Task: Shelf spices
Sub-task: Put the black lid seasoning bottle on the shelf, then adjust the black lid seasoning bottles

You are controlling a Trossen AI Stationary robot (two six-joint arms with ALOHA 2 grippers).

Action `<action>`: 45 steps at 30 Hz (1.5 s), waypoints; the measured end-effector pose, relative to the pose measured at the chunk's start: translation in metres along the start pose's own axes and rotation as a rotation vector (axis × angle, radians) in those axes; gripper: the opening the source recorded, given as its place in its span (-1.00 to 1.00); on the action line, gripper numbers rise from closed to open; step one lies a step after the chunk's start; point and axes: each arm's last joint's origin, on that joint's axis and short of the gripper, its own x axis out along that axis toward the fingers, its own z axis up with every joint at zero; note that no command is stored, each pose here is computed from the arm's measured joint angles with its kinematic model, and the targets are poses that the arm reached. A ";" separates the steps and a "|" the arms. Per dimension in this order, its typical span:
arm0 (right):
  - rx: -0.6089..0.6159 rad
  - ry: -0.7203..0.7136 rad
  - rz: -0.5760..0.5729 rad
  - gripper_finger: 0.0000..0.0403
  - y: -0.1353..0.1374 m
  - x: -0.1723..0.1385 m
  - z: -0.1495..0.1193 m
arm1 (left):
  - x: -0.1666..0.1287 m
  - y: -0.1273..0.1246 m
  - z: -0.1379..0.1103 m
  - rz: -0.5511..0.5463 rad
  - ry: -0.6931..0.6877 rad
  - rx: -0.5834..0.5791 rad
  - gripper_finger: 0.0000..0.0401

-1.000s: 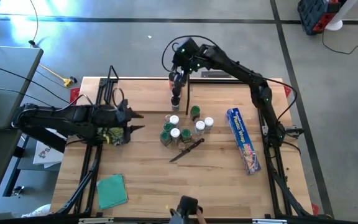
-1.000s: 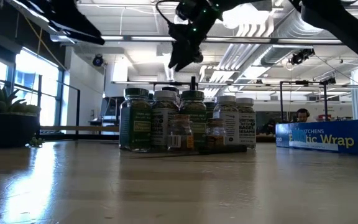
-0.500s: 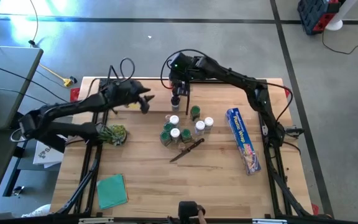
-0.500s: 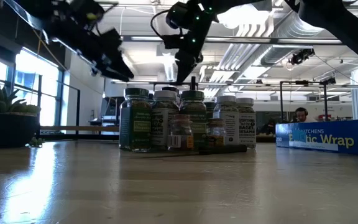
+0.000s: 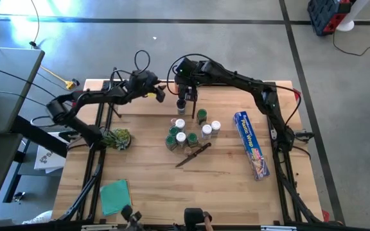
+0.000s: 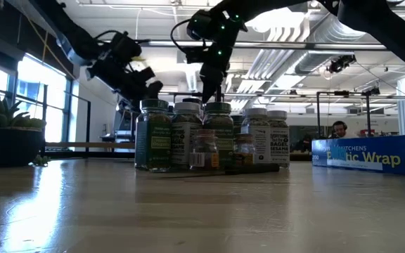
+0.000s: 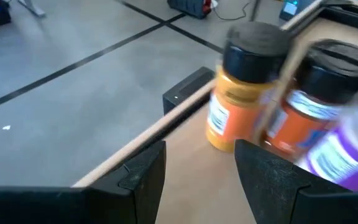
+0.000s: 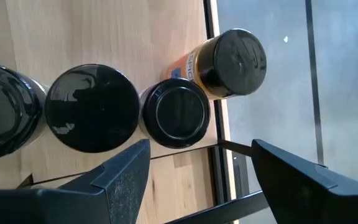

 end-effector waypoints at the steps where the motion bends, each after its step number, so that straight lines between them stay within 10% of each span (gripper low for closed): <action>1: 0.000 -0.004 0.010 0.36 0.000 0.000 0.000 | 0.004 0.002 0.001 0.002 0.005 -0.003 -0.06; 19: 0.003 -0.021 0.038 0.36 0.000 0.000 0.000 | 0.065 0.000 -0.010 -0.097 0.010 -0.005 -0.06; 45: -0.121 0.023 0.006 0.36 0.009 0.010 0.003 | 0.065 -0.009 -0.004 -0.128 -0.068 0.026 -0.06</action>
